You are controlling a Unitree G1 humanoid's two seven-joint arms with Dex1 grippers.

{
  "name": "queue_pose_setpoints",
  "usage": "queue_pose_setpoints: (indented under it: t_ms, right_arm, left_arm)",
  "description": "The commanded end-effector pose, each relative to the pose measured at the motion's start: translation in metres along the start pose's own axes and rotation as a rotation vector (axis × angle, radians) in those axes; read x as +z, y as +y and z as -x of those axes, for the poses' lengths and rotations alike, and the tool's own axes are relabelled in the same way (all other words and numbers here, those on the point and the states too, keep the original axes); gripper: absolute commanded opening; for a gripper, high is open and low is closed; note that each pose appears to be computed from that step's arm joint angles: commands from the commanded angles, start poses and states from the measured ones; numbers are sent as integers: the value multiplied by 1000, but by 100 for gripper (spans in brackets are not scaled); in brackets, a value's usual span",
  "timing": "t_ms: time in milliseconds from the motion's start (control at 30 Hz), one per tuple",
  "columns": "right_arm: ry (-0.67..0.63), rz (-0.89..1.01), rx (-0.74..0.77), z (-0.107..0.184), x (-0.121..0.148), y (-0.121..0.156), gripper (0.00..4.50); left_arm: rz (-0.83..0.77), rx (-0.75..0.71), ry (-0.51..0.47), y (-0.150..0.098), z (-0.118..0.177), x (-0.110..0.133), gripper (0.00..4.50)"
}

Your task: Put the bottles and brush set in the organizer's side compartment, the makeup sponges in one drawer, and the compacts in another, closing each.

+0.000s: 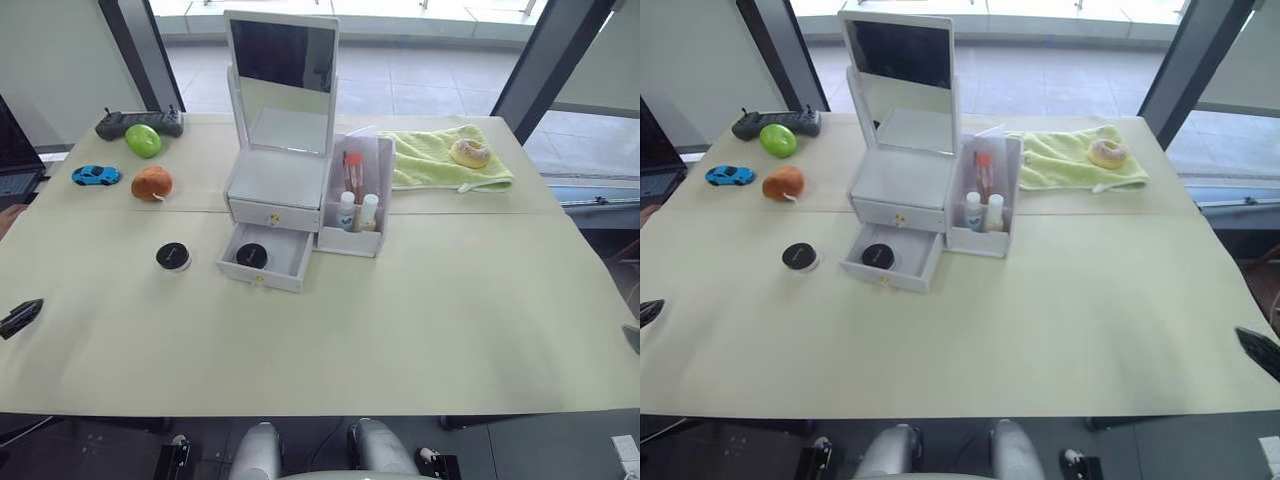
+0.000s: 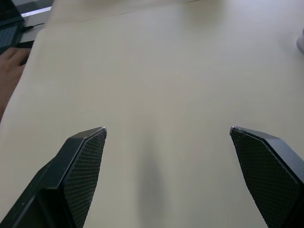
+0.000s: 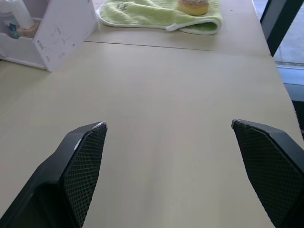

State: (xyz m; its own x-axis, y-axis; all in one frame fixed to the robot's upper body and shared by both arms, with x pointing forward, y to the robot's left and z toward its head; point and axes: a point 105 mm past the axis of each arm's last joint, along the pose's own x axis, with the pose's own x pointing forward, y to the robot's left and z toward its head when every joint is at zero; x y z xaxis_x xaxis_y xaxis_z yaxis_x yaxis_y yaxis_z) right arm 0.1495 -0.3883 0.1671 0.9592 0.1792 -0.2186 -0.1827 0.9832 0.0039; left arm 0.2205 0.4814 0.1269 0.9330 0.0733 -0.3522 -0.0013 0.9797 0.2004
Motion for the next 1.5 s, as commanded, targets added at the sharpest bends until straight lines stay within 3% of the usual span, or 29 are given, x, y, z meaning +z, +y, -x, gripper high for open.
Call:
queue_pose_setpoints:
  t_ms: [33, 233, 400, 533, 767, 967, 1267, 1500]
  right_arm:
    - [-30, 42, 3, 1, 6, -3, 450]
    - [-49, 54, 36, -8, 9, 5, 450]
    - [-39, 144, 123, -32, 22, 33, 450]
    - [-141, 212, 349, -77, 60, 101, 450]
    - [-177, 303, 623, -143, 84, 192, 450]
    - [-180, 344, 774, -165, 91, 234, 450]
    - [-145, 385, 917, -168, 86, 270, 450]
    - [-89, 436, 1020, -166, 77, 281, 450]
  left_arm:
    - [-20, 16, -65, 3, 4, 13, 449]
    - [-11, -29, -103, -10, -9, 22, 449]
    - [4, -135, -133, -40, -25, 29, 449]
    - [3, -248, -176, -86, -44, 35, 449]
    - [11, -324, -191, -150, -79, 41, 449]
    - [8, -282, -178, -150, -95, 44, 449]
    - [-26, -282, -147, -161, -123, 46, 449]
    - [-9, -264, -130, -163, -144, 51, 449]
